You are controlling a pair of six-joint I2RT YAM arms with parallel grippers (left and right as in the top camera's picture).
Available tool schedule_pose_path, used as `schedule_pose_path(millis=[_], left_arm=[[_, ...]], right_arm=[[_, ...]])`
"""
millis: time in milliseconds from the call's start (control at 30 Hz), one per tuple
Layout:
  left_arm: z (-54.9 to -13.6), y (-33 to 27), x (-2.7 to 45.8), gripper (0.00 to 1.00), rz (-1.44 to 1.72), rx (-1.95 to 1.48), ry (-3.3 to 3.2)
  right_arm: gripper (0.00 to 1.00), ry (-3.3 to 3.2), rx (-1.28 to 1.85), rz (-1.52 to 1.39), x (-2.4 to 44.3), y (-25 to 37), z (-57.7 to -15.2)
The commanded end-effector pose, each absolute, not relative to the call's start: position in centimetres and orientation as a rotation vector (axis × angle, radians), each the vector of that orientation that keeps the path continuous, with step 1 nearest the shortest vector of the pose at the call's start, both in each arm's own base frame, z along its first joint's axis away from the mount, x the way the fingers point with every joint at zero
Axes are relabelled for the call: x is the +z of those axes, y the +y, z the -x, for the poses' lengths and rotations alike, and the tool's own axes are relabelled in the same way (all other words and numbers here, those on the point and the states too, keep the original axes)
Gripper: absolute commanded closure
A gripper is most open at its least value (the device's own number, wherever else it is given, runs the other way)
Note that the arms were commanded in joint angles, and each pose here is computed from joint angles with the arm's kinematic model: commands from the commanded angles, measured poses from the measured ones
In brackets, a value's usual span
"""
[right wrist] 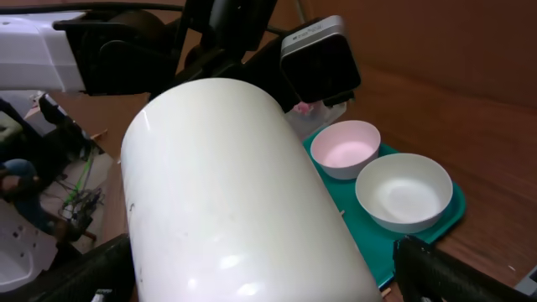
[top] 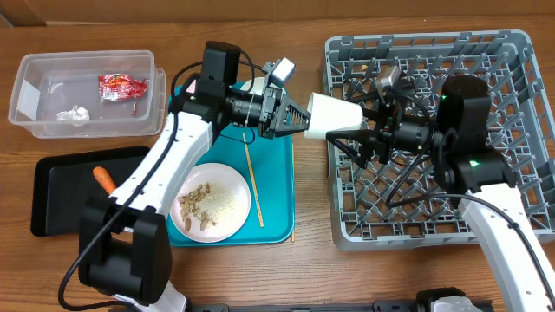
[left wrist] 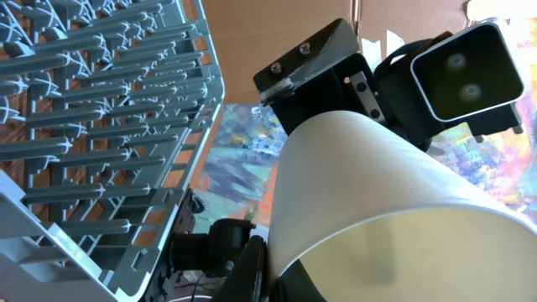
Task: Sort waste into correct bins and load items into the dishwasher
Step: 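Lift the cup toward the right gripper and hand it over, then place the white cup upside down in the dish rack with right gripper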
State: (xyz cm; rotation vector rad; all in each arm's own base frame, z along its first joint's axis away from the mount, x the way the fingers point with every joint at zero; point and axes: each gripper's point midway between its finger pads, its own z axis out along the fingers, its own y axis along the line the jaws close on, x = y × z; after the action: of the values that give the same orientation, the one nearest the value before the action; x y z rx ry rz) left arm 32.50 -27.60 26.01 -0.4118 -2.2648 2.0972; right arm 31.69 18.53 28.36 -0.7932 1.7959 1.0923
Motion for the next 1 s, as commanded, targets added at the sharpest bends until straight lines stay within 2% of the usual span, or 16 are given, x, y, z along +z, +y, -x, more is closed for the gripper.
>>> schedule_pose_path(millis=[0, 167, 233, 367, 467, 567, 667, 733, 767, 800, 900, 967], left_arm=[[-32.1, -27.4, 27.8, 0.96, 0.466, 2.132, -2.253], [-32.1, -27.4, 27.7, 0.96, 0.464, 2.130, -2.256], [-32.1, -27.4, 27.7, 0.96, 0.464, 2.130, -2.256], [-32.1, -27.4, 27.7, 0.96, 0.464, 2.130, -2.257], [-32.1, -27.4, 27.7, 0.96, 0.464, 2.130, -2.257], [-32.2, -27.5, 27.6, 0.90, 0.461, 2.127, -2.266], [-32.5, -27.5, 27.4, 0.90, 0.448, 2.118, -2.293], [-32.6, -27.5, 27.3, 0.85, 0.445, 2.116, -2.302], [-32.8, -27.4, 27.2, 0.77, 0.439, 2.113, -2.313], [-32.9, -27.3, 27.2, 0.74, 0.434, 2.112, -2.321], [-34.4, -26.5, 26.1, 0.74, 0.350, 2.076, -2.433], [-36.1, -25.4, 24.9, 0.76, 0.294, 2.032, -2.567]], right_arm=[[0.00, 1.742, 1.152, 0.844, 29.6, 19.2, -31.0], [0.07, 1.657, 1.206, 0.909, 30.8, 19.6, -30.1], [0.18, 1.620, 1.212, 0.933, 31.3, 19.8, -29.9], [0.27, 1.623, 1.218, 0.933, 31.3, 19.8, -29.8], [0.38, 1.631, 1.222, 0.929, 31.2, 19.8, -29.8], [0.45, 1.645, 1.231, 0.923, 31.0, 19.8, -29.7], [0.50, 1.660, 1.238, 0.913, 30.8, 19.7, -29.7], [0.58, 1.699, 1.248, 0.868, 30.7, 19.6, -30.0], [0.60, 1.755, 1.239, 0.798, 30.3, 19.4, -30.7], [0.60, 1.772, 1.233, 0.775, 30.2, 19.3, -30.9], [0.70, 1.859, 1.171, 0.649, 29.5, 18.5, -32.4], [0.70, 1.947, 1.070, 0.549, 28.4, 17.4, -33.3]])
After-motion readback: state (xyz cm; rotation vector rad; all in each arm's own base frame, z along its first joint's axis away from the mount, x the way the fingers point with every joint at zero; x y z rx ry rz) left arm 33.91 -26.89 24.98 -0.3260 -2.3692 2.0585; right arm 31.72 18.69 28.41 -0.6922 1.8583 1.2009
